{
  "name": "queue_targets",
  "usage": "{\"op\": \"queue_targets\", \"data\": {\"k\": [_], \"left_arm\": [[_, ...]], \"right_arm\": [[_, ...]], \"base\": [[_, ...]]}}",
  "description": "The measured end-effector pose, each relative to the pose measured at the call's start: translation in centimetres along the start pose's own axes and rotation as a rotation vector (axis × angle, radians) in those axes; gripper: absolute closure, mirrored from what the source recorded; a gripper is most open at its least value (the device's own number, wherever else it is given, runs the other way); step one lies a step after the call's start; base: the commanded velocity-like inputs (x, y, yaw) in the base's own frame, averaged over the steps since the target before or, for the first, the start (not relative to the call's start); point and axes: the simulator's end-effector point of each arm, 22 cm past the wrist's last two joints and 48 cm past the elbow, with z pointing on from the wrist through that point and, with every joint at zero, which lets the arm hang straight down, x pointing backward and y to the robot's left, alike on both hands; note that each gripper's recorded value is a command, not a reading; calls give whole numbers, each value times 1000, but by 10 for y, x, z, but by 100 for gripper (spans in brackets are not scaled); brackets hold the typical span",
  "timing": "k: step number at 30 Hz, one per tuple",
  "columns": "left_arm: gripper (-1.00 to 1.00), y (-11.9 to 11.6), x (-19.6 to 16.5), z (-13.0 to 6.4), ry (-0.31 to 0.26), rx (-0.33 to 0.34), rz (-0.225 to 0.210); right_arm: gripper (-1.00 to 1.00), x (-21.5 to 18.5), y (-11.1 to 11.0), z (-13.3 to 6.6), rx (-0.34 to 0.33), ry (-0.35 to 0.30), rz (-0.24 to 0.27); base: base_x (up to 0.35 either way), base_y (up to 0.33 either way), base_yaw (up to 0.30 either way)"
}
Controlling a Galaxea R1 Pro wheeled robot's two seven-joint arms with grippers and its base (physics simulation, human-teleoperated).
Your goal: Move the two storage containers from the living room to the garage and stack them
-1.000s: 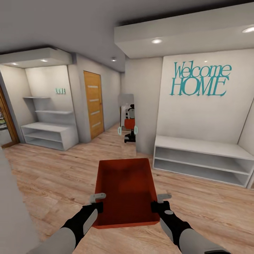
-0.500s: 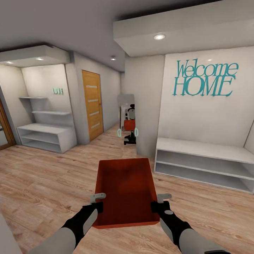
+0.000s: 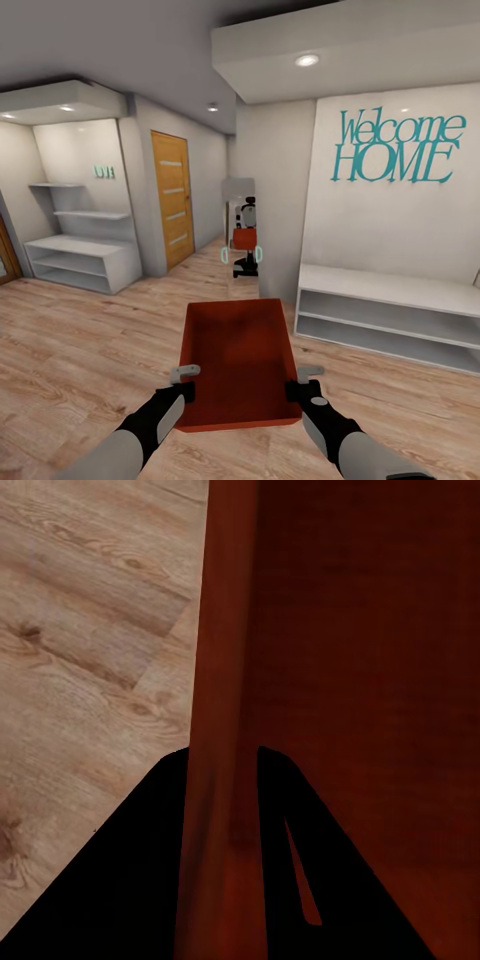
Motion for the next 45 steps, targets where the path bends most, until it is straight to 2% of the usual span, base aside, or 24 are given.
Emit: {"op": "queue_targets", "data": {"k": [14,45], "left_arm": [[100,-1,0,0,-1,-1,-2],[100,-1,0,0,0,-2,-1]], "right_arm": [[100,0,-1,0,-1,-1,0],[100,0,-1,0,-1,-1,0]], "base": [[322,0,30],[322,0,261]]}}
